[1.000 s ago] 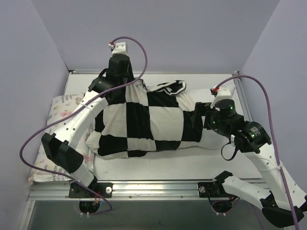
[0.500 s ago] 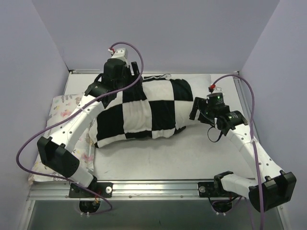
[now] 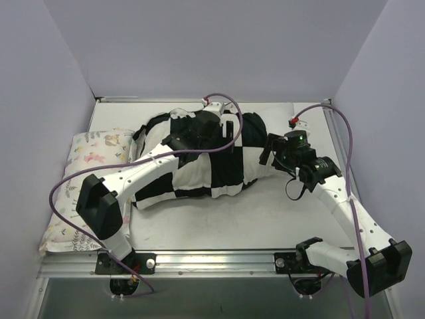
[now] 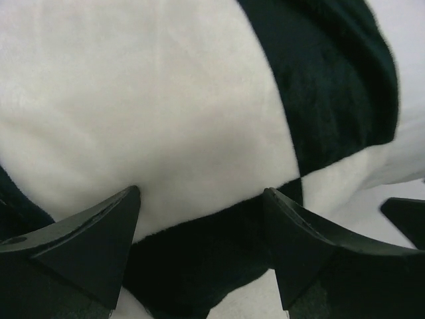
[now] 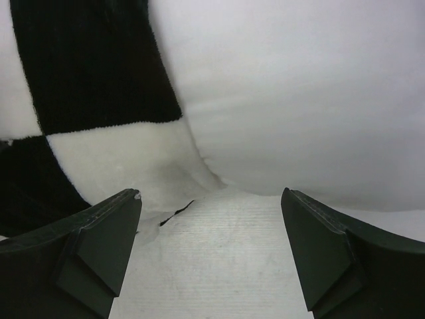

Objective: Remove the pillowcase from the pillow

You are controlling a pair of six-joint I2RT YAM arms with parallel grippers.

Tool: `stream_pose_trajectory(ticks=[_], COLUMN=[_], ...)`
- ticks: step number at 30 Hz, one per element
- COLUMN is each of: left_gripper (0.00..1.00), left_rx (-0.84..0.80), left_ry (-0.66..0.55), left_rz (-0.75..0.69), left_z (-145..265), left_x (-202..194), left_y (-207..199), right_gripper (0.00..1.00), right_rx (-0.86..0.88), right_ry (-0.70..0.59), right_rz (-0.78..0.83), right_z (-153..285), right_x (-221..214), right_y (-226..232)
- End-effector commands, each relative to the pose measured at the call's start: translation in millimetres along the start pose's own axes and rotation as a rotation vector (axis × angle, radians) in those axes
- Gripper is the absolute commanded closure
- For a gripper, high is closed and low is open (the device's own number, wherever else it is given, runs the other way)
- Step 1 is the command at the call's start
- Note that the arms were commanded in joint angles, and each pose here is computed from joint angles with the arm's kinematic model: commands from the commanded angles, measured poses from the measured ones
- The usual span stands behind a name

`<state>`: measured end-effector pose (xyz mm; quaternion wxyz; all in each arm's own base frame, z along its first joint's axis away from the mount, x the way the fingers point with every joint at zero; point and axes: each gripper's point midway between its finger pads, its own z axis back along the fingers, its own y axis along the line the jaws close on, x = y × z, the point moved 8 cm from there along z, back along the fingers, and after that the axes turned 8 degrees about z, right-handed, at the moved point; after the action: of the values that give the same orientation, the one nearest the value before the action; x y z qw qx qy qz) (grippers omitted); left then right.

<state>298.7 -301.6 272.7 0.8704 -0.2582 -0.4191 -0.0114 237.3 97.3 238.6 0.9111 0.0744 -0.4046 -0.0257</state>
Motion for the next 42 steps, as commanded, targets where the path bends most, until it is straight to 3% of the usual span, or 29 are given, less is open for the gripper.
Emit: stream_pose_trajectory(ticks=[1,4,5,6,7,9,18,19,21,22,24,25,26,27,28,29,31,37,38,42], left_gripper=[0.18,0.37,0.69,0.69,0.87,1.0,1.0,1.0,1.0,1.0,1.0,1.0,0.97,0.83,0.51,0.36,0.23,0.14,0.03,0.05], left_rx=[0.045,0.077,0.097,0.095,0.107,0.135,0.187,0.187,0.174,0.177,0.157,0.127,0.074,0.035,-0.002,-0.006,-0.021,0.025,0.019,0.064], left_ry=[-0.015,-0.026,-0.033,-0.036,-0.042,-0.04,-0.08,-0.076,-0.07,-0.07,-0.064,-0.061,-0.082,-0.097,-0.094,-0.092,-0.106,-0.054,-0.054,-0.039], left_rz=[0.013,0.003,-0.007,-0.011,-0.015,-0.026,0.048,0.049,0.052,0.053,0.054,0.051,0.048,0.049,0.036,0.023,0.006,-0.008,-0.011,-0.036], left_z=[-13,-12,-10,-9,-8,-3,40,41,46,46,51,53,53,58,59,57,56,32,26,11], left_x=[-7,-10,-8,-7,-5,-3,7,7,5,4,5,6,10,12,9,9,14,-7,-11,-19], left_y=[7,15,19,19,20,27,73,74,74,76,75,72,65,59,49,43,28,11,8,-1], right_gripper=[0.09,0.06,0.03,0.03,0.03,0.02,0.0,0.03,0.13,0.3,0.56,0.88,0.97,1.0,1.0,1.0,1.0,1.0,1.0,1.0], right_rx=[-0.113,-0.163,-0.195,-0.199,-0.169,-0.163,0.013,0.043,0.087,0.091,0.074,0.066,0.065,0.068,0.063,0.063,0.058,0.069,0.071,0.074], right_ry=[-0.069,-0.086,-0.083,-0.072,-0.062,-0.053,0.024,0.033,0.058,0.065,0.076,0.079,0.084,0.077,0.071,0.074,0.05,0.002,-0.002,-0.022], right_rz=[-0.032,-0.034,-0.041,-0.039,-0.046,-0.078,-0.185,-0.196,-0.225,-0.23,-0.245,-0.247,-0.249,-0.248,-0.253,-0.248,-0.234,-0.173,-0.166,-0.139], right_z=[7,4,-3,-7,-10,-19,-55,-59,-71,-75,-81,-81,-82,-79,-77,-76,-66,-33,-30,-18], right_x=[15,24,30,29,31,35,34,34,31,29,27,26,25,26,25,22,23,9,8,10], right_y=[-15,-21,-28,-28,-28,-36,-47,-43,-39,-38,-40,-41,-41,-40,-40,-39,-36,-15,-13,-6])
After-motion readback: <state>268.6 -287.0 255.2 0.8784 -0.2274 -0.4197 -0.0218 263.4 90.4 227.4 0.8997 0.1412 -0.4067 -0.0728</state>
